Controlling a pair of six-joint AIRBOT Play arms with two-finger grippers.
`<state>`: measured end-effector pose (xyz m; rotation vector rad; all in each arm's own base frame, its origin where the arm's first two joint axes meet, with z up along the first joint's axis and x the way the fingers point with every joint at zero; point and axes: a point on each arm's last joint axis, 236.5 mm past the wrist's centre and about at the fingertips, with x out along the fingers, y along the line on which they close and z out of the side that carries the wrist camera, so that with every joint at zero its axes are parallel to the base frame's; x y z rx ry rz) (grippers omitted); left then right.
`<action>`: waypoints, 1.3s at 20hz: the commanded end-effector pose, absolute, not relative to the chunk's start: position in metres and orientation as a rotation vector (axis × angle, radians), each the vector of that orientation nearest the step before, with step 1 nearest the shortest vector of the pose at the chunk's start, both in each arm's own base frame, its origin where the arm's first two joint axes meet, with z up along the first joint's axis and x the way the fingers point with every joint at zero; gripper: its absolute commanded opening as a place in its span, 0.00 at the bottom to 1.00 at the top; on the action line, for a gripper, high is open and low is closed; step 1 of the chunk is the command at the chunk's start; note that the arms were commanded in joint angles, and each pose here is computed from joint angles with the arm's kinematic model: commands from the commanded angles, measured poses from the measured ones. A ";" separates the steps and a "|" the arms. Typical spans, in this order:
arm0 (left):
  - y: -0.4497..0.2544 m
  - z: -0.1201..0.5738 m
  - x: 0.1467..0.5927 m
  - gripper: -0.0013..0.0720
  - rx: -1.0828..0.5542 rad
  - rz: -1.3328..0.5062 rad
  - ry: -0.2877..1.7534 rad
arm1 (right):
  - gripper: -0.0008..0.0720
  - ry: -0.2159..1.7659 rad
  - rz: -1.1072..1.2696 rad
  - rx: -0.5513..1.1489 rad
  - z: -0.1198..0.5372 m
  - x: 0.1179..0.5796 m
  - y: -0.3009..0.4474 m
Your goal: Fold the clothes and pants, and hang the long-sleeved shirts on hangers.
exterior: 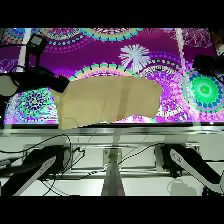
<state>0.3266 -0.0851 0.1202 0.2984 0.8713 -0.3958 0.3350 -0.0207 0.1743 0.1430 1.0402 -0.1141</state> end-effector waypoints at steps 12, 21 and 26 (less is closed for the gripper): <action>-0.012 -0.046 0.188 0.60 -0.221 -0.076 1.531 | 0.03 1.041 -0.114 0.143 0.174 0.335 -0.021; -0.024 -0.085 0.172 0.85 -0.373 -0.252 1.748 | 0.03 1.041 -0.114 0.143 0.174 0.335 -0.021; -0.031 -0.104 0.161 0.73 -0.361 -0.389 1.837 | 0.03 1.041 -0.114 0.143 0.174 0.335 -0.021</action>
